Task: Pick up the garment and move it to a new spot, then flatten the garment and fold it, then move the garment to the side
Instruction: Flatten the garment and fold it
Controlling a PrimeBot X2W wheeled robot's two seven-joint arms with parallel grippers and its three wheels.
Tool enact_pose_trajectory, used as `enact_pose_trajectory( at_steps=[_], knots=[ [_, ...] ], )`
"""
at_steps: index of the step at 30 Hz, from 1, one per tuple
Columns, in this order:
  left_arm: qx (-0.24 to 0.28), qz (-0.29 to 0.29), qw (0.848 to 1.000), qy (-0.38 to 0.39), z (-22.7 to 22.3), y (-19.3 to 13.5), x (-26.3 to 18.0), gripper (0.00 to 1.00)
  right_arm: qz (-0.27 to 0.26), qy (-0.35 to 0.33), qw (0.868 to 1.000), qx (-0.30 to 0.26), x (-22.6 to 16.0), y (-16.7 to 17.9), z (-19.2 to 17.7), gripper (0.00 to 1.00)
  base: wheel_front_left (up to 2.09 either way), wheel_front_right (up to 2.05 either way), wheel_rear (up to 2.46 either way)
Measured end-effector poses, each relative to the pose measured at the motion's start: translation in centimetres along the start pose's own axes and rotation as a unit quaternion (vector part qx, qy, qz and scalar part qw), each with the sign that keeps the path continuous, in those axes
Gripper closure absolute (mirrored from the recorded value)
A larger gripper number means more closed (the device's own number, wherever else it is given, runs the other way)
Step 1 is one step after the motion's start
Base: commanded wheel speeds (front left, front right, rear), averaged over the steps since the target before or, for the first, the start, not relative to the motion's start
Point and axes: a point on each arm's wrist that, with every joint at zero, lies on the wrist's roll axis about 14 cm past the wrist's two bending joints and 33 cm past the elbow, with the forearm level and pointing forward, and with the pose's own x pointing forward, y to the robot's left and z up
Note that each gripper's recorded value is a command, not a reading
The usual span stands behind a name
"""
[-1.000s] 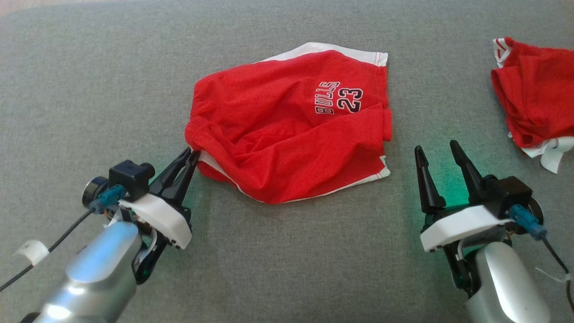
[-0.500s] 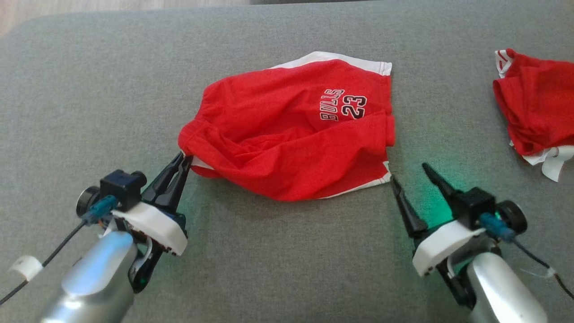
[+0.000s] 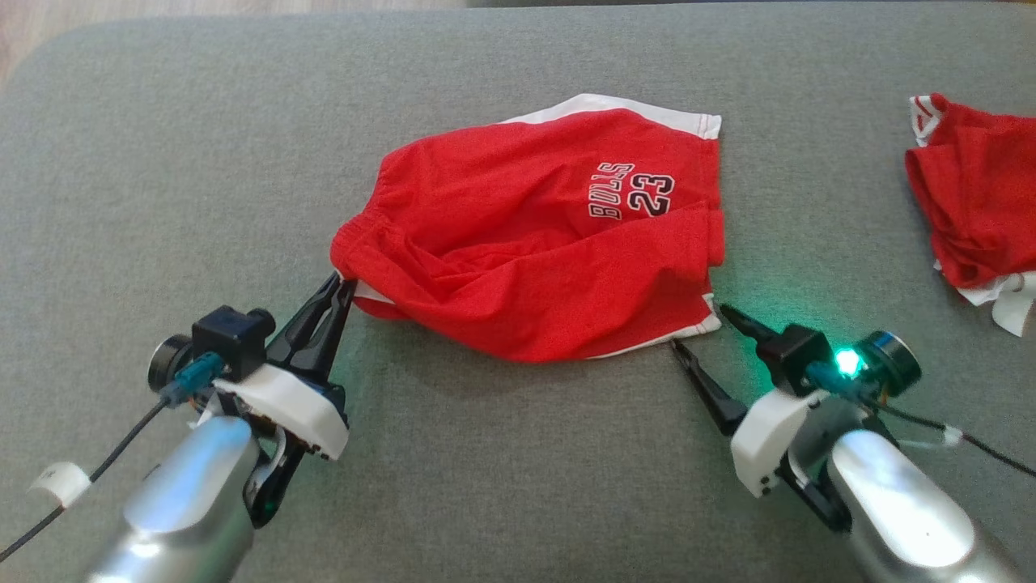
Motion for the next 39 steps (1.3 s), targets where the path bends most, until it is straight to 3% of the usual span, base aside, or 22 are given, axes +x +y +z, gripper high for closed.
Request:
enact_pose_trajectory(
  at_steps=[11, 12, 13, 26, 33, 39],
  knots=[
    [-0.005, 0.008, 1.000, 0.010, -0.9, 0.1, -0.6, 1.00, 0.031, 0.022, 0.999, -0.029, 2.2, 0.0, 0.7, 0.00, 0.00, 0.00, 0.00],
    [-0.005, 0.008, 1.000, 0.011, -0.9, 0.1, -0.6, 1.00, 0.033, 0.024, 0.999, -0.028, 2.3, 0.1, 0.7, 0.25, 0.00, 0.00, 0.00],
    [-0.005, 0.009, 1.000, 0.011, -0.9, 0.2, -0.7, 1.00, 0.035, 0.027, 0.999, -0.026, 2.3, 0.2, 0.6, 1.00, 0.00, 0.00, 0.00],
    [0.016, 0.005, 1.000, 0.008, -0.2, -0.1, -1.8, 1.00, 0.028, 0.032, 0.999, -0.031, -0.7, -0.6, 0.7, 1.00, 0.00, 0.00, 0.00],
    [0.044, -0.012, 0.999, 0.006, 1.4, -0.8, -2.8, 1.00, 0.020, -0.045, 0.998, -0.027, -3.7, -1.2, 6.1, 1.00, 0.00, 0.00, 0.00],
    [0.102, -0.049, 0.994, -0.003, 5.8, -2.3, -3.5, 1.00, -0.003, -0.140, 0.989, -0.058, -6.9, -3.2, 14.3, 1.00, 0.00, 0.00, 0.00]
  ],
)
